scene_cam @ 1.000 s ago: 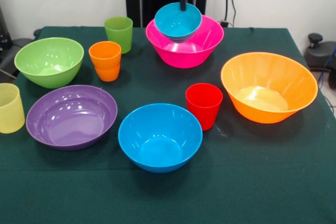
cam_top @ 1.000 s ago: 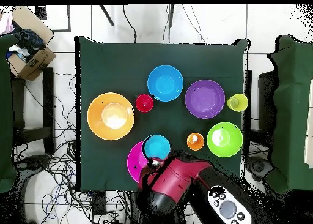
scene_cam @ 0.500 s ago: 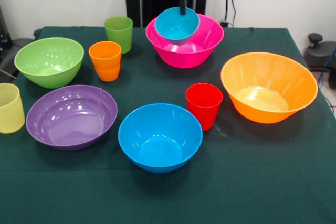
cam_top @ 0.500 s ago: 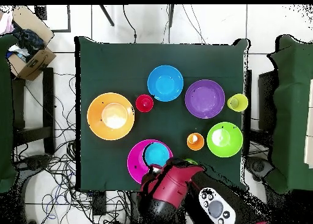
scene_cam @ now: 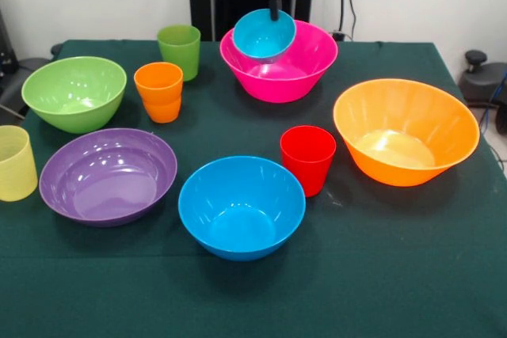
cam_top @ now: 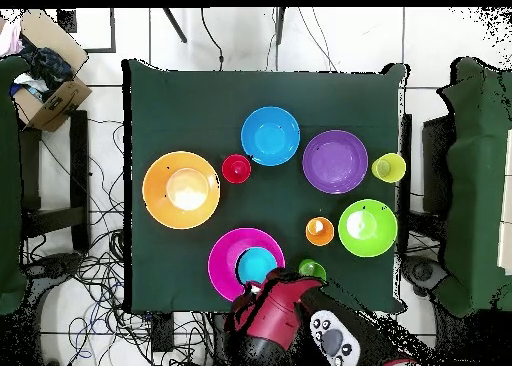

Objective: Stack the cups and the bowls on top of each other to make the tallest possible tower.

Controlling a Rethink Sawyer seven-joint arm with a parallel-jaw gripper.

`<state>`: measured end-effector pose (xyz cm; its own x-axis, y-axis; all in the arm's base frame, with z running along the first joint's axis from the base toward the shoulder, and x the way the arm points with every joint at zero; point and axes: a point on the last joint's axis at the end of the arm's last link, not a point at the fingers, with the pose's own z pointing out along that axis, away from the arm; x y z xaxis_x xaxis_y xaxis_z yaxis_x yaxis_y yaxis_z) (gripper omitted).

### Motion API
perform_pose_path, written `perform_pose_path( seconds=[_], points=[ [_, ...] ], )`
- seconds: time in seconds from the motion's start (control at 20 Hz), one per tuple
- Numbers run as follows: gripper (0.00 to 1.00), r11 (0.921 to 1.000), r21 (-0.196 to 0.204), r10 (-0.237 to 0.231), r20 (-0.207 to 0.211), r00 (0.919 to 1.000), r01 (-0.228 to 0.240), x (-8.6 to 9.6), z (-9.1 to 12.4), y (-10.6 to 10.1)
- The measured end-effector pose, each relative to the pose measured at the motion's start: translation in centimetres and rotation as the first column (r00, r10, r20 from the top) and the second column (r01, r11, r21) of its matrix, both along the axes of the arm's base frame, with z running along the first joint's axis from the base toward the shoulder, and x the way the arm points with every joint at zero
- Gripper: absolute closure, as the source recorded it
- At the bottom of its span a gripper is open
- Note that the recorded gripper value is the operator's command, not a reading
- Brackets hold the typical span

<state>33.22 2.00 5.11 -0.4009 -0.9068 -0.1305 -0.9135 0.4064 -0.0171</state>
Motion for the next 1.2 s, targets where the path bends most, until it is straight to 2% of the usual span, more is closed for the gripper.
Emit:
perform_pose_path(
  seconds=[0.15,0.2,0.35,0.4,0.5,0.7,1.2],
  points=[
    [1.0,0.9998,0.006,-0.02,-0.015,0.9997,0.02,-1.0,-0.6,0.4],
    [0.0,0.9993,0.007,-0.035,-0.021,0.9992,0.035,-1.4,-0.9,0.5],
    [0.0,0.9986,0.011,-0.051,-0.024,0.9984,0.051,-1.6,-1.1,0.5],
    [0.0,0.9963,0.027,-0.081,-0.021,0.9965,0.082,-1.7,-1.3,0.5],
    [0.0,0.9949,0.037,-0.093,-0.017,0.9955,0.094,-1.8,-1.3,0.5],
    [0.0,0.9872,0.084,-0.136,-0.001,0.9907,0.135,-1.9,-1.2,0.3],
    [0.0,0.9846,0.086,-0.153,0.001,0.9882,0.153,-1.8,-1.1,0.0]
  ],
)
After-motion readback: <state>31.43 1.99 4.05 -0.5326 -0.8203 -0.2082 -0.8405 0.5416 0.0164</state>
